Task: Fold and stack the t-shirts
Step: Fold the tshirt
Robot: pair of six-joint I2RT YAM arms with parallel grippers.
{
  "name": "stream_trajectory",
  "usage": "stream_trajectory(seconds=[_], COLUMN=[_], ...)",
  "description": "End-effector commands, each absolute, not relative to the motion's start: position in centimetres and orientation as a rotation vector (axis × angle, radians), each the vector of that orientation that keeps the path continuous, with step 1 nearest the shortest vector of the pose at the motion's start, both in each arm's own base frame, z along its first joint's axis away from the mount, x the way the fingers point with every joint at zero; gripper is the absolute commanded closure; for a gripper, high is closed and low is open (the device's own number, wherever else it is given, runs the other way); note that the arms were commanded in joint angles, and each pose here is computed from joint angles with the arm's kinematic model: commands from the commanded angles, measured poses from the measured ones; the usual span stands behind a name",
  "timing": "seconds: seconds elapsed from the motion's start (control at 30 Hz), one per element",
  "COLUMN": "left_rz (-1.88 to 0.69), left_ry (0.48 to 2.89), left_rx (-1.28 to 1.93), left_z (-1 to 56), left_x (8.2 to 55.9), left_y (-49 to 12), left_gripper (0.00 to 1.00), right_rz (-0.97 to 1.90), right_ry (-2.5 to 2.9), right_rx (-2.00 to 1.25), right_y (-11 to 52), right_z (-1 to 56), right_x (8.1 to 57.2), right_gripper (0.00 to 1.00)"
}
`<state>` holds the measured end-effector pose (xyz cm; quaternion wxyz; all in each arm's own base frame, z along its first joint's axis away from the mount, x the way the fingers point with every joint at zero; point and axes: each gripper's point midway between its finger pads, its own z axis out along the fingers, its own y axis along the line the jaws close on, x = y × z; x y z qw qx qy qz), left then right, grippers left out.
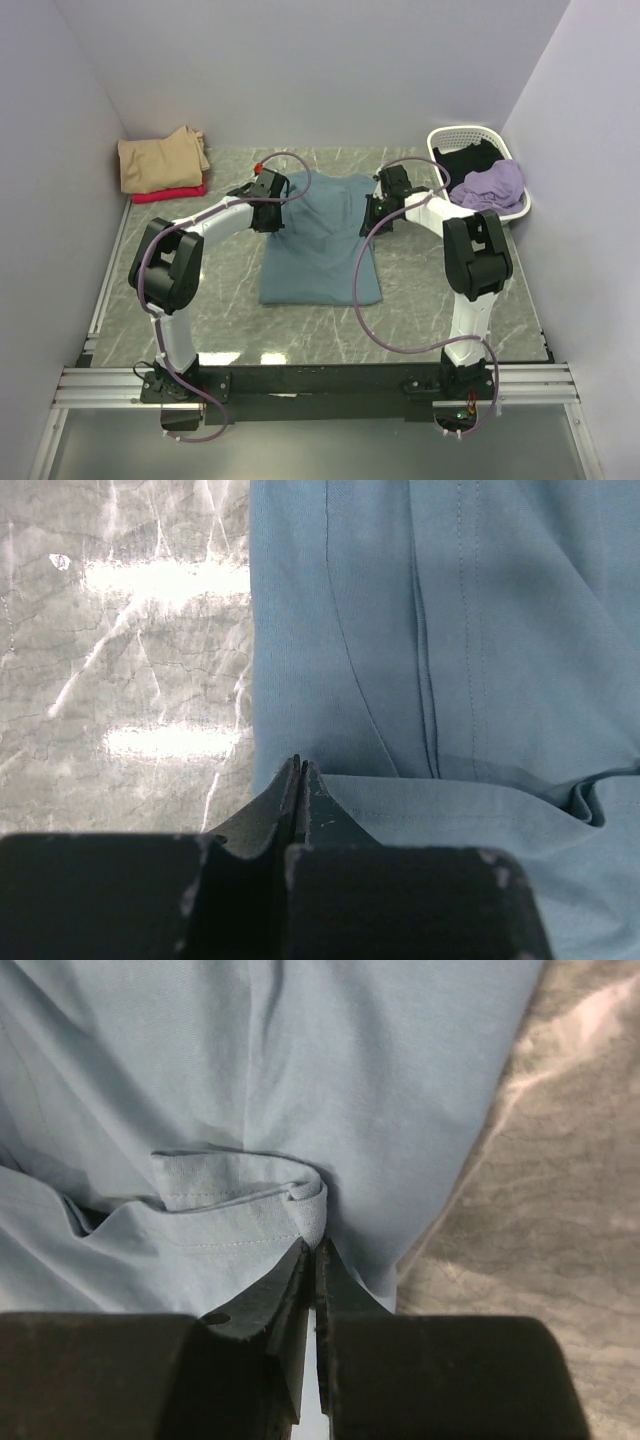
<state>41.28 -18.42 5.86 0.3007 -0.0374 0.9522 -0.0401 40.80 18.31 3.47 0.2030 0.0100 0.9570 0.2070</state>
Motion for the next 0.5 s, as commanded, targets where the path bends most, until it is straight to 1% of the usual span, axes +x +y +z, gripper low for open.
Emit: stream_trajectory(seconds=[0.0,0.23,0.33,0.37,0.4,0.47], left_rz=[-0.100,-0.082,-0.078,-0.078,-0.077,-0.072], left_ry=[2.489,2.490,2.490,2.492,2.495,2.495], left_rx=[-0.100,-0.098,-0.095,-0.094,-0.090,-0.093], left_z=[6.9,6.6,6.5,6.4,6.3,6.3], left_x=[42.2,42.4,42.3,42.3,42.3,42.4], left_y=[-18.3,-18.1,-18.1,-18.1,-18.1,-18.1], left_gripper=[0.99,0.99,0.99,0.99,0.99,0.99], right_rz=[0.525,0.369,0.316,0.315,0.308,0.271], right_ry=[2.543,2.509,2.546,2.551,2.558,2.576], right_rx=[0.068,0.176,0.206,0.202,0.210,0.230], right_y=[17.1,14.1,13.3,13.4,13.3,12.9], right_z=[6.9,7.4,6.3,6.2,5.9,5.2], right_x=[42.2,41.9,41.6,41.7,41.7,41.9], right_gripper=[0.91,0.91,0.91,0.89,0.81,0.83])
